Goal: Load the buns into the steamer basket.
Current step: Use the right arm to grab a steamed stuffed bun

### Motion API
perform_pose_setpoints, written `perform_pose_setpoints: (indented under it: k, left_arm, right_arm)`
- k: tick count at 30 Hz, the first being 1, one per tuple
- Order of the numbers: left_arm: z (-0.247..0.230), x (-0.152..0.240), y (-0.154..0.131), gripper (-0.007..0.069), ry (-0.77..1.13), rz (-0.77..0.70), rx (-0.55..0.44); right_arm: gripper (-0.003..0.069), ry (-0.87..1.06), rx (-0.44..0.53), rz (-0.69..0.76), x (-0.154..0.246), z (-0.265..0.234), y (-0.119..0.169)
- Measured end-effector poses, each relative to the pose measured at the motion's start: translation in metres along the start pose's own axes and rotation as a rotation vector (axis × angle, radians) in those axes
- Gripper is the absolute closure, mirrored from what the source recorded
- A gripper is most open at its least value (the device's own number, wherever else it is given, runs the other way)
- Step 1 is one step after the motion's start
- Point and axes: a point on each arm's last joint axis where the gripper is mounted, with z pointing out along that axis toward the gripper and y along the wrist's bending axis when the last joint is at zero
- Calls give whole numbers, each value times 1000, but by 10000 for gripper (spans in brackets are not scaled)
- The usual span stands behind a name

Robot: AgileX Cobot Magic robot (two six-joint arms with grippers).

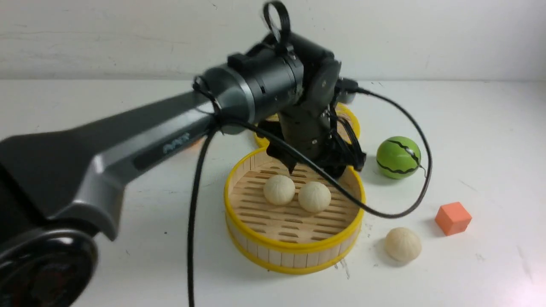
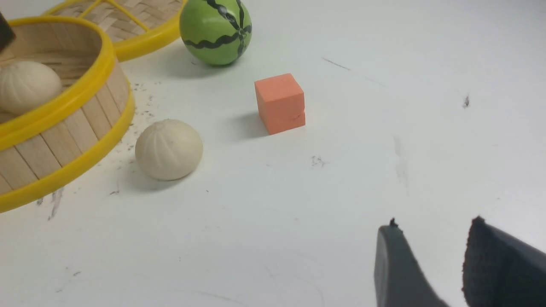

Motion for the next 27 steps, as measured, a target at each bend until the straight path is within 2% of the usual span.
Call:
perform_pose_setpoints:
  k: [4,5,10,11,13,15,18,23,24,25,27]
  left_arm:
    - [-97,-2,13,246,-108,-6,-16]
    - [-126,2,18,302,-143,-7,-29]
    - [-194,28,36,492,-212,-18,-65]
    - [-196,30,36,500,-214,-20,-64]
    - [-220,59,46,590,-236,-45,-58]
    - [-230,78,51,638,-260,-56,-48]
    - [-238,106,58,638,-290,-72,-33]
    - [-240,183,74,638,-357,-104,5]
    - [-240,185,74,638,-362,-104,8]
    - [-239,210,79,638,-374,-109,17]
    - [-238,226,83,638,-383,-115,24]
  right_arm:
    - [420,0,0,0,0,0,0]
    - [420,0,0,0,0,0,0]
    - [420,0,0,0,0,0,0]
    - [420,0,0,0,0,0,0]
    - [420,0,0,0,0,0,0]
    - [420,0,0,0,0,0,0]
    - [420,0,0,0,0,0,0]
    - [420,0,0,0,0,0,0]
    - [420,0,0,0,0,0,0]
    - [420,0,0,0,0,0,0]
    - [420,0,0,0,0,0,0]
